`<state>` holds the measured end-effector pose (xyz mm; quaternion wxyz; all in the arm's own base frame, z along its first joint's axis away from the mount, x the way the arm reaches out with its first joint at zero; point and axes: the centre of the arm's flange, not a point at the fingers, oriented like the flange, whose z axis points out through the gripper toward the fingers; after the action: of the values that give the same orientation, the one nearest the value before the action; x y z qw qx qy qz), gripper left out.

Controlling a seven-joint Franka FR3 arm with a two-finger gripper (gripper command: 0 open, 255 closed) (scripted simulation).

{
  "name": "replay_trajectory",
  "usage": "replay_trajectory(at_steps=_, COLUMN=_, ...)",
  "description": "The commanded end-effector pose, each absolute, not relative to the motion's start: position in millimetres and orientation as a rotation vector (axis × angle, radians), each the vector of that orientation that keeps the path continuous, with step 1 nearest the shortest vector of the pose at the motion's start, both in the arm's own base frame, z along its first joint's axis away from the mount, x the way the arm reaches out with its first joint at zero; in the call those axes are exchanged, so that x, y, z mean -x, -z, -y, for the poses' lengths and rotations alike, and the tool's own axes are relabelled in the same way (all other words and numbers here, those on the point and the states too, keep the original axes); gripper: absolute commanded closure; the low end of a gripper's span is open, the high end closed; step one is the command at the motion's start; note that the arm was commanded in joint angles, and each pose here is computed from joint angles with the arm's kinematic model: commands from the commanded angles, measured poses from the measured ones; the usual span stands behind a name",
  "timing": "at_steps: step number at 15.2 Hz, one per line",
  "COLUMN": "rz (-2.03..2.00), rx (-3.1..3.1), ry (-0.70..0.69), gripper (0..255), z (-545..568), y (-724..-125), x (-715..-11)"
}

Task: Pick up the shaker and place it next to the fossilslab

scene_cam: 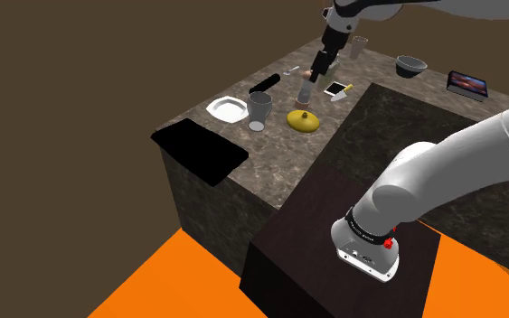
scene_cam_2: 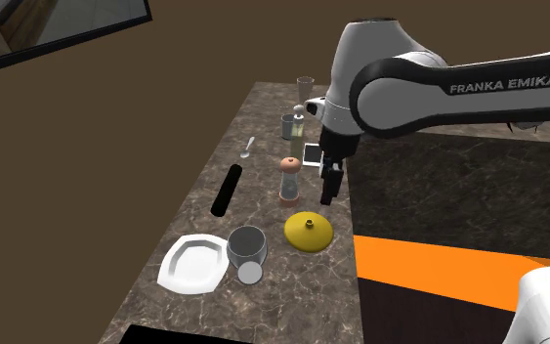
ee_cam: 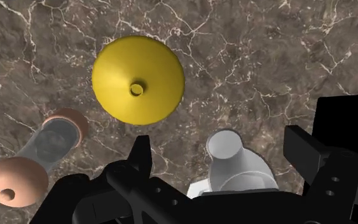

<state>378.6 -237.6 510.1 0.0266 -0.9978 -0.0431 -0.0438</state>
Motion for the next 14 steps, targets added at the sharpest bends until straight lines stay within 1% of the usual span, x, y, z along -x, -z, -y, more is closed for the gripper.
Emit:
replay_trajectory(at_steps=1, rz=0.133, rx=3.089, ry=0.147, gripper=0, z=259, y=-501, x=-390)
replay_trajectory(at_steps=14, rz=0.124, rx=3.117, ry=0.222, gripper=0, z=405, y=-449, x=-447)
